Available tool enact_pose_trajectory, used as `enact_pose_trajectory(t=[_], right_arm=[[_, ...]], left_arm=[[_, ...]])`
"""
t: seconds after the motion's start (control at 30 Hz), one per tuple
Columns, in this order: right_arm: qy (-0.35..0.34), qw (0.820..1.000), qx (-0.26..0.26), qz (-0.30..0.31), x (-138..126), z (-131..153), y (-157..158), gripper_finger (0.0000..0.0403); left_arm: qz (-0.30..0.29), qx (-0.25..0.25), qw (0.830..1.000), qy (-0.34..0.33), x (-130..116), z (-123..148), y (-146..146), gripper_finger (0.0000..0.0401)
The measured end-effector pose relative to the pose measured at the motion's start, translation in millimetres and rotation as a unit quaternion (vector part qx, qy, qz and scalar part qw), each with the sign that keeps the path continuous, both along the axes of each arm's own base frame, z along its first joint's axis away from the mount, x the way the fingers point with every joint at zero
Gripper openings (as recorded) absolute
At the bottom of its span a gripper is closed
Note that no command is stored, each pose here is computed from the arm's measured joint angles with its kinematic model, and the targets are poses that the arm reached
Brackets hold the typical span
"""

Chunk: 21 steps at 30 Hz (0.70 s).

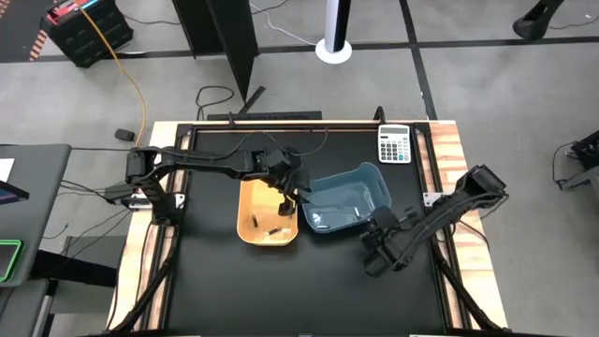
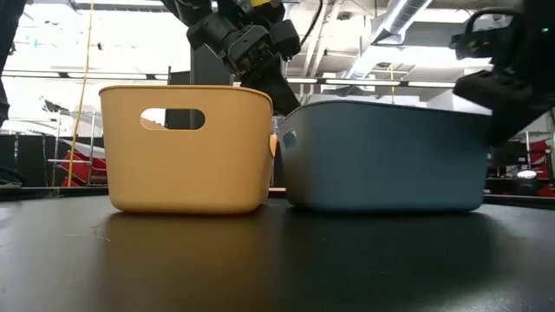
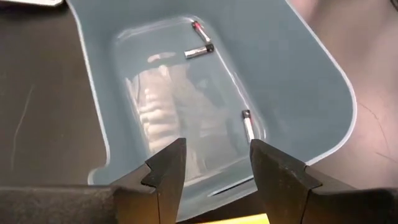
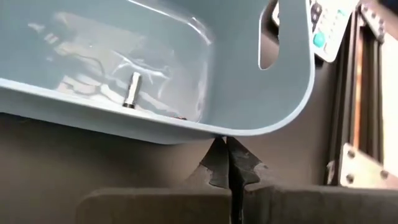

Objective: Sort batteries
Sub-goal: Adjust the bins

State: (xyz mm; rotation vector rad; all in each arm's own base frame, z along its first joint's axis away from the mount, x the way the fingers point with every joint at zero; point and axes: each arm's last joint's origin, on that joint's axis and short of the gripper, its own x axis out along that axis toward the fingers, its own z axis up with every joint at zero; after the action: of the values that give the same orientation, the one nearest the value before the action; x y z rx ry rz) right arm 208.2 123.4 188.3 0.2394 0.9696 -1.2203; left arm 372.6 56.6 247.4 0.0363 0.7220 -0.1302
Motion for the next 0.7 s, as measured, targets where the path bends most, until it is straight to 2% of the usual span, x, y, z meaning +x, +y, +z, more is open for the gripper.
enact_pose_trajectory(t=[0.23, 0.7], right_arm=[[0.037, 0.999, -0.012, 0.007, 11.5, 0.5, -21.1, 0.0001], [0.046, 0.998, -0.052, 0.010, 24.9, 1.7, -48.5, 0.0001]], left_arm=[[-0.012, -0.012, 1.000, 0.025, -3.4, -3.6, -2.4, 0.0173], [-0.041, -0.030, 0.998, 0.033, -2.8, -4.8, -18.7, 0.0173]])
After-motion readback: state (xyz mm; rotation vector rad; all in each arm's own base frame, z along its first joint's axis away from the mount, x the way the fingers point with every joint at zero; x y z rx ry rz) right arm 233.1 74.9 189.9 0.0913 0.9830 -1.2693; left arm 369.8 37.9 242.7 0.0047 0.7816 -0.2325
